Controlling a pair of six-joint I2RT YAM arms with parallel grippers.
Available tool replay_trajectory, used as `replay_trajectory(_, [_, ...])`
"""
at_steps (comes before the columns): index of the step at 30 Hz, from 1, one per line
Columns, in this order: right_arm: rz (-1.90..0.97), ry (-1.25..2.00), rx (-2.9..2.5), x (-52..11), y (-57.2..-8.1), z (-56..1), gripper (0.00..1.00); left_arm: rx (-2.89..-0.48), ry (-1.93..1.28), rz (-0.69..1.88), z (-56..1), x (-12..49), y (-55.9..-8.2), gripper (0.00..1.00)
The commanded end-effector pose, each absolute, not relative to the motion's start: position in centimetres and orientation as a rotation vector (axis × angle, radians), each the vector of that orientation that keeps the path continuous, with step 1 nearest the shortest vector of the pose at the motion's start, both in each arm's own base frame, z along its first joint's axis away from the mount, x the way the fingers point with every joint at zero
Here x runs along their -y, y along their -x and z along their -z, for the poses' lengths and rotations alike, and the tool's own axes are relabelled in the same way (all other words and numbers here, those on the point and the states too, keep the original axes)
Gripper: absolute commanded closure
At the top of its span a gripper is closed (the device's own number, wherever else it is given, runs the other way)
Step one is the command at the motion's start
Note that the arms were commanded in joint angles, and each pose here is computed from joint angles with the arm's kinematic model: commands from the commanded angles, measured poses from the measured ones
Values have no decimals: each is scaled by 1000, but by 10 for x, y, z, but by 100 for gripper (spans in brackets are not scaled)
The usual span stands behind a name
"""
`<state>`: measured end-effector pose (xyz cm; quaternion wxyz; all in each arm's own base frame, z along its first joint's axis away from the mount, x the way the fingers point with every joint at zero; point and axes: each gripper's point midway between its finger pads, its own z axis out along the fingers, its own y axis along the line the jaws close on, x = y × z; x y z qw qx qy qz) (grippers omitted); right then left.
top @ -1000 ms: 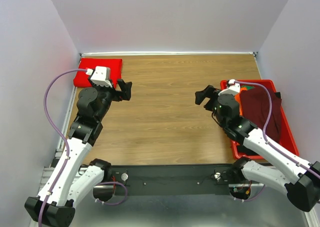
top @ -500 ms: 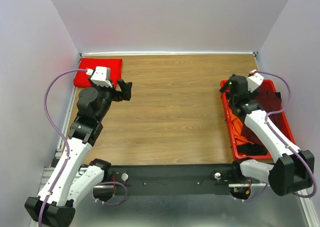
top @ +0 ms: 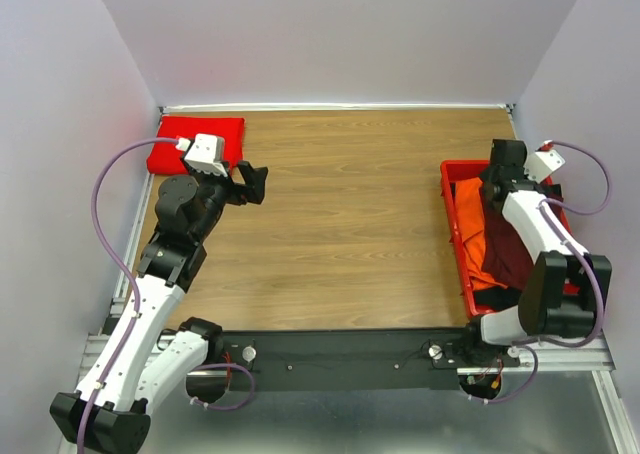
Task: Fold and stack the t-shirts
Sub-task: Grab the tshirt from the pile
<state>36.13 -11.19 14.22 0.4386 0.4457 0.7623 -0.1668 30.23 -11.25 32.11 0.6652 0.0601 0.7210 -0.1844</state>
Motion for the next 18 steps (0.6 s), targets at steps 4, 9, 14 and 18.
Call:
replay_trajectory(4, [493, -1194, -1909, 127, -360, -118, 3, -1605, -151, 433, -325, 114, -296, 2])
replay_trajectory(9, [469, -1182, -1922, 124, -366, -119, 68, -1610, -155, 436, -324, 115, -297, 2])
replay_trajectory(14, [401, -1133, -1938, 117, -371, -133, 100, -1603, -149, 428, -326, 113, -295, 2])
replay_trajectory(18, [283, -1045, -1919, 104, -375, -168, 100, -1605, -145, 424, -325, 112, -296, 2])
